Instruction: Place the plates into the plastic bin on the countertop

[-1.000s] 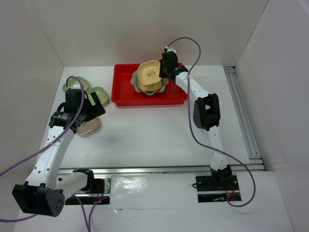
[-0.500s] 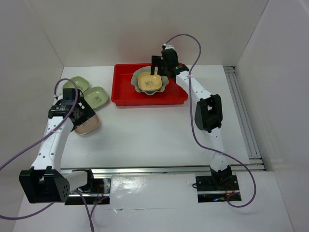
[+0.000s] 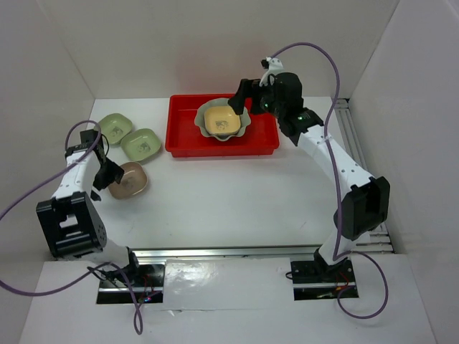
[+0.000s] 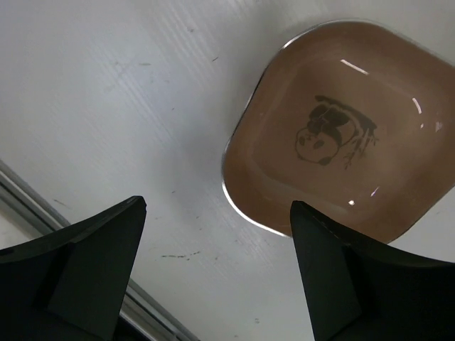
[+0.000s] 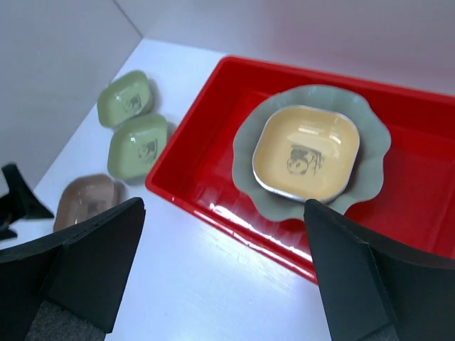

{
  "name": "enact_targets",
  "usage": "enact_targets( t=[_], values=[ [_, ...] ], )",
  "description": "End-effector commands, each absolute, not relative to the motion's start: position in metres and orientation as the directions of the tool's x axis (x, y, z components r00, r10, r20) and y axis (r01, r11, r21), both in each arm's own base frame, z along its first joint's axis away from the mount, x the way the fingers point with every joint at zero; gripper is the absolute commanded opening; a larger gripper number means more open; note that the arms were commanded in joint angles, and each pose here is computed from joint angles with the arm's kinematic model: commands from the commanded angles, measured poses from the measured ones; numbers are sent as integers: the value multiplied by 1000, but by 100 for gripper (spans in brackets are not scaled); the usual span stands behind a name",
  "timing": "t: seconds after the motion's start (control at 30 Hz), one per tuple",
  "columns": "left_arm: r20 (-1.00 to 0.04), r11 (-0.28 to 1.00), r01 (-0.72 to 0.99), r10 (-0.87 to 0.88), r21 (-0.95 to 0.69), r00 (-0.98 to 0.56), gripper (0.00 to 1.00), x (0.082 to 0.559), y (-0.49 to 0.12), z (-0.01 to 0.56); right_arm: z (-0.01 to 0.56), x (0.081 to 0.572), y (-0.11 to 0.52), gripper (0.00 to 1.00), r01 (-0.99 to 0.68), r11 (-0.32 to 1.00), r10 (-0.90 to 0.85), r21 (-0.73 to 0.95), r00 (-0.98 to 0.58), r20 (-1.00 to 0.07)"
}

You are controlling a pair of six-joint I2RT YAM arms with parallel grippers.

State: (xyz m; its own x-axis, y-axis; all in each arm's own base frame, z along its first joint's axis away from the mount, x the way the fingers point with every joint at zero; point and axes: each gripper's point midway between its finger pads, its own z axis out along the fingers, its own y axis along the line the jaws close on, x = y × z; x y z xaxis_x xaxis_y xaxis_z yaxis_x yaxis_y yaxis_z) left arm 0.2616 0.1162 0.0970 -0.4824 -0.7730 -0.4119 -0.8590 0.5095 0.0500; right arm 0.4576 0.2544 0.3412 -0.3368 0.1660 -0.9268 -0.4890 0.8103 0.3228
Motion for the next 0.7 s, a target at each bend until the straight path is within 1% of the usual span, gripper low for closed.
enact_targets(
  t=[0.0,0.07,0.1,0.17,0.23,0.27,0.37,0.4,0.47,0.5,0.53,0.6,0.67],
  values=[
    [-456,511,-860,-768,-11,-451,95,303,128,104,330,448,265,100,-551,773,153,315,-320,-935],
    [-438,506,-862,-769,26,-465,94,308,132,92,332,450,263,100,-558,768,157,315,-313,-937],
    [-393,518,-853,-773,61,-498,94,307,131,74,324,452,259,100,-548,772,150,322,-335,-930],
    [-362,524,-849,-781,66,-509,90,313,129,59,328,455,254,100,-548,773,156,321,-327,-932],
    [-317,530,-844,-789,78,-525,83,307,123,43,329,457,252,100,-548,769,170,330,-323,-931],
    [-308,516,-853,-800,81,-514,77,307,123,39,323,458,248,100,-543,770,167,335,-334,-927],
    [-271,500,-859,-816,111,-510,77,300,123,27,326,461,244,100,-531,770,192,354,-336,-922],
    [-257,498,-856,-816,143,-518,72,292,123,23,330,462,245,100,-537,768,198,350,-320,-926],
    [-235,498,-850,-817,173,-526,51,287,123,15,333,461,242,100,-534,761,217,367,-323,-921],
    [-223,487,-851,-823,196,-522,38,281,123,13,328,460,242,100,-531,763,214,370,-332,-919],
    [-213,487,-849,-824,205,-525,15,278,122,13,330,461,242,100,-534,761,217,368,-325,-921],
    [-212,477,-848,-826,230,-522,2,272,123,12,330,461,242,100,-531,759,224,376,-329,-917],
    [-200,467,-843,-829,267,-523,0,261,123,11,334,461,242,100,-534,758,227,374,-322,-919]
  ],
)
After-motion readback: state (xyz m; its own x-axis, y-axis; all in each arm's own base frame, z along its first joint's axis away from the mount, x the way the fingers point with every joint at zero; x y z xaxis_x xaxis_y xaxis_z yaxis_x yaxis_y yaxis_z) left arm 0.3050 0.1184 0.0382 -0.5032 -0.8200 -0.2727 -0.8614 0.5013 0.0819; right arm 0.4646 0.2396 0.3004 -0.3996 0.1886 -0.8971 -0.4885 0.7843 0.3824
